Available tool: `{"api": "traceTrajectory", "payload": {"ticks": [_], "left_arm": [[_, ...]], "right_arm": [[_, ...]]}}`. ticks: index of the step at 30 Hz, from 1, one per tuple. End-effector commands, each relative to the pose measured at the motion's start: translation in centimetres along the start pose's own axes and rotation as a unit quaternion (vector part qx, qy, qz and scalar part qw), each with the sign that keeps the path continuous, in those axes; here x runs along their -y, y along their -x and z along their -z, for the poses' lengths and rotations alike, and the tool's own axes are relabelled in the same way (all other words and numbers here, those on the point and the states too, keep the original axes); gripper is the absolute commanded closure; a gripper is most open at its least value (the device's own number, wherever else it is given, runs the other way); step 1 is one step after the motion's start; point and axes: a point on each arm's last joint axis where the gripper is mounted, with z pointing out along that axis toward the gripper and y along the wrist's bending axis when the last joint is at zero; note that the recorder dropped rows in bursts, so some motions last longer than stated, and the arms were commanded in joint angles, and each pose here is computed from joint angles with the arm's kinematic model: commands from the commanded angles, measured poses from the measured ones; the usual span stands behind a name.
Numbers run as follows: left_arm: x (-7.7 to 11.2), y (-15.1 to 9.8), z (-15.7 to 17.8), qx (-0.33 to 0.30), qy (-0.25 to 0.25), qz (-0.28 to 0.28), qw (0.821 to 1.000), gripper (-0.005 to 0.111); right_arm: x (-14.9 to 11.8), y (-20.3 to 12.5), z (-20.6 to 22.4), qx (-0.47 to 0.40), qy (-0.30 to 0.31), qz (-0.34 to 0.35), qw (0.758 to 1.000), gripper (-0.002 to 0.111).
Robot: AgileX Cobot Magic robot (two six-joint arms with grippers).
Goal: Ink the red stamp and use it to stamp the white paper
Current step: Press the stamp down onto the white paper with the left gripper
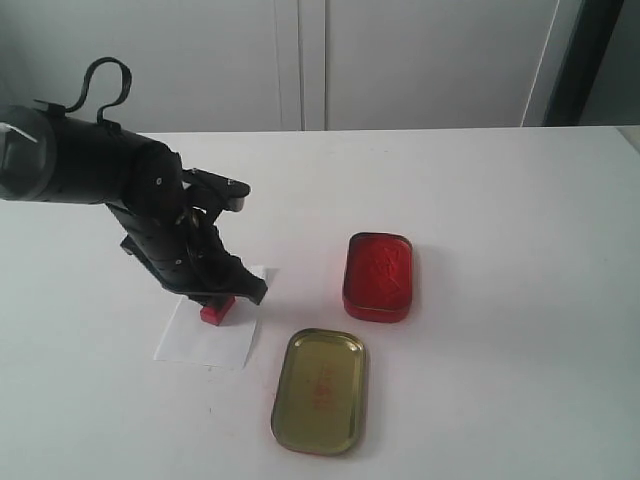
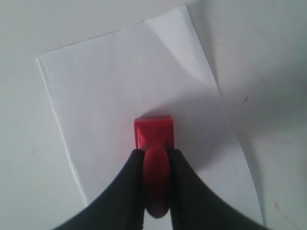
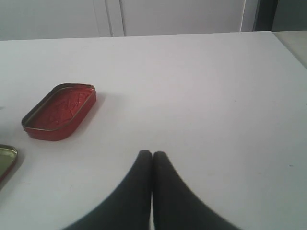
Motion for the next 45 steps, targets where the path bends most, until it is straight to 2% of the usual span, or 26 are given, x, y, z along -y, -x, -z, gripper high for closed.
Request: {"api": "traceTrajectory", "payload": {"ticks": [1, 9, 16, 18, 22, 25, 29, 33, 39, 43, 45], "left_arm": [[0.1, -0.9, -1.0, -0.006, -0.003, 0.006, 1.0, 0.107], [0.0, -2.4, -3.3, -0.041, 0.0, 0.005, 0.999, 0.107], [0.1, -2.8, -3.9, -0.062, -0.002, 0.01, 0.998, 0.107], [-0.2, -2.9, -3.9, -0.064, 0.006, -0.017, 0.998, 0.107], [0.1, -2.9, -3.9, -0.068, -0.005, 0.0, 0.998, 0.107], [-0.2, -3.0, -3.9, -0.074, 0.002, -0.035, 0.997, 0.107], [0.1, -3.1, -3.8, -0.078, -0.007, -0.006, 0.997, 0.107], [0.1, -3.1, -3.8, -0.078, -0.009, -0.04, 0.996, 0.107], [0.4, -3.1, -3.8, -0.078, -0.019, -0.005, 0.997, 0.107], [0.0, -3.2, -3.8, -0.084, -0.005, -0.055, 0.995, 0.107], [-0.1, -3.2, -3.8, -0.085, -0.003, -0.049, 0.995, 0.107]], "right_arm": [[0.0, 0.0, 0.0, 0.007, -0.002, 0.0, 1.0, 0.108], [0.0, 0.0, 0.0, 0.007, -0.002, 0.0, 1.0, 0.108], [0.0, 0.0, 0.0, 0.007, -0.002, 0.0, 1.0, 0.108], [0.0, 0.0, 0.0, 0.007, -0.002, 0.0, 1.0, 0.108], [0.0, 0.0, 0.0, 0.007, -0.002, 0.0, 1.0, 0.108], [0.0, 0.0, 0.0, 0.007, -0.002, 0.0, 1.0, 0.108], [0.0, 0.0, 0.0, 0.007, -0.002, 0.0, 1.0, 0.108], [0.0, 0.0, 0.0, 0.007, -0.002, 0.0, 1.0, 0.108], [0.0, 0.0, 0.0, 0.007, -0.002, 0.0, 1.0, 0.108], [0.0, 0.0, 0.0, 0.007, -0.002, 0.0, 1.0, 0.108], [0.0, 0.0, 0.0, 0.007, -0.002, 0.0, 1.0, 0.108]]}}
